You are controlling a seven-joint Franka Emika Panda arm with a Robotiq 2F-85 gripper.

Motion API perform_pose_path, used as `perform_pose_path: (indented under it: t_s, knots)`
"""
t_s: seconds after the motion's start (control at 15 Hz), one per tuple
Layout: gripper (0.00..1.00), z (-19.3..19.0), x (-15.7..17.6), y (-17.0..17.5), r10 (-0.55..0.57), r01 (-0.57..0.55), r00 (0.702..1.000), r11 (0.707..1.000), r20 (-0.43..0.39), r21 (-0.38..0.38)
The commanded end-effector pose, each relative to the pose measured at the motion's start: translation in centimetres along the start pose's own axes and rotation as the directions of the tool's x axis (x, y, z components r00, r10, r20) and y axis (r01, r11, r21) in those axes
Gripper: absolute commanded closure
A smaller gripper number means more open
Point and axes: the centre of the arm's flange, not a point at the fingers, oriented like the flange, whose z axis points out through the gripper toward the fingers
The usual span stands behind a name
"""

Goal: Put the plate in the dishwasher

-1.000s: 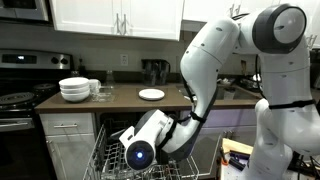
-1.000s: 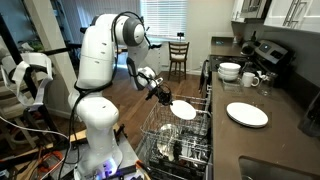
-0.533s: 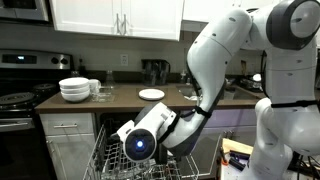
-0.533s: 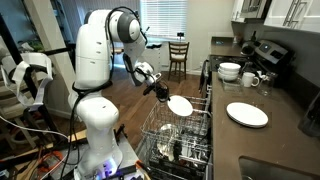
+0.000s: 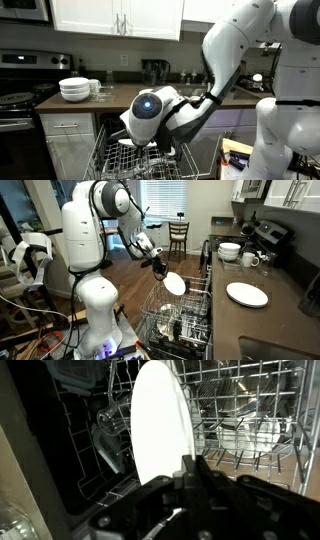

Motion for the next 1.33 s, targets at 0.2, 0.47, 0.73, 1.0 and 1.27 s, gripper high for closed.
perform_pose_path:
  t_s: [0.2, 0.47, 0.73, 1.0, 1.27]
  knots:
    - [0.99, -2.1, -2.0, 4.4, -0.085, 0.091, 0.996, 0.955, -0.033, 0.282]
    - [0.95, -0.5, -1.3, 2.9, -0.075, 0.079, 0.997, 0.954, -0.025, 0.289]
    - [0.95, -0.6, -1.4, 3.1, -0.076, 0.081, 0.997, 0.952, -0.027, 0.294]
    - [0.95, -0.6, -1.4, 3.1, -0.076, 0.081, 0.997, 0.952, -0.027, 0.294]
    - [0.99, -0.3, -1.3, 3.7, -0.077, 0.079, 0.997, 0.944, -0.017, 0.32]
